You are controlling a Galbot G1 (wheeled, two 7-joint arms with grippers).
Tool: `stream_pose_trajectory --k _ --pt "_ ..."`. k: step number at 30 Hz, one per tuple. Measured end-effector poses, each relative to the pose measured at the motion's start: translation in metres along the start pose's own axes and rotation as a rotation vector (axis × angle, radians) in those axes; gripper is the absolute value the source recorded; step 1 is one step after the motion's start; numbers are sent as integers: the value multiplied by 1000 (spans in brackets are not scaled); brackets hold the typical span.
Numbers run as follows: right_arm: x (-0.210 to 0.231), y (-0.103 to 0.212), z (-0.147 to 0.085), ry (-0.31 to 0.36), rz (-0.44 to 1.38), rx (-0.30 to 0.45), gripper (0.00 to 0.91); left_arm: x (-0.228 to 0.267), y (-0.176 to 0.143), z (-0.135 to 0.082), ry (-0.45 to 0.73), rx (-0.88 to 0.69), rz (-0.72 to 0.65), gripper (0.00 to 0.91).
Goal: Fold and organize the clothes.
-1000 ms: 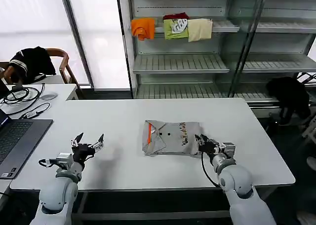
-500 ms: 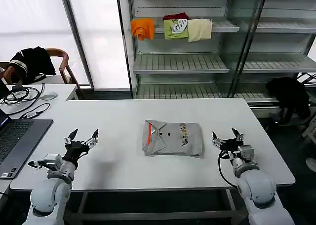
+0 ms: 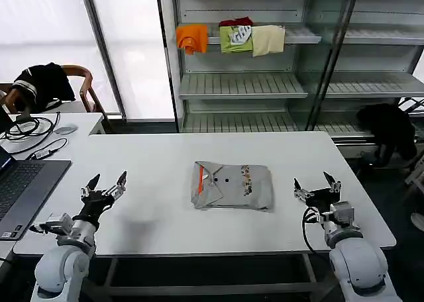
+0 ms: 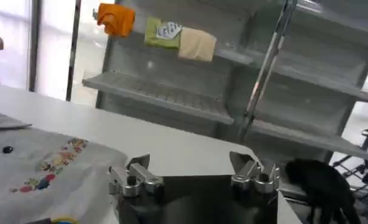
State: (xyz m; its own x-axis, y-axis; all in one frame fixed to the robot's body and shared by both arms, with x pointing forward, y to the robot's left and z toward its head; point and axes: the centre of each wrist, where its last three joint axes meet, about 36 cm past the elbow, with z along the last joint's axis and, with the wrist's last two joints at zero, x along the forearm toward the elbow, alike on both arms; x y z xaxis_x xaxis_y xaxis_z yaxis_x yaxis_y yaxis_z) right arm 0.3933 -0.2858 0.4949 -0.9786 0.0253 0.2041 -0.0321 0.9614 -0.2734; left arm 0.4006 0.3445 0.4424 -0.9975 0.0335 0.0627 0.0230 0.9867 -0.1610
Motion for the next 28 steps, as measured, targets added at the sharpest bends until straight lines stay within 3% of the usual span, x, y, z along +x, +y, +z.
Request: stream_pose_trajectory --k 5,18,28 --pt "7 0 2 -8 6 4 907 8 0 3 -29 -22 -4 907" --pt "27 7 17 -132 -39 -12 907 21 -7 17 -56 -59 -5 907" --pt "41 18 36 -185 -115 -61 907 32 -5 20 -74 -96 -21 907"
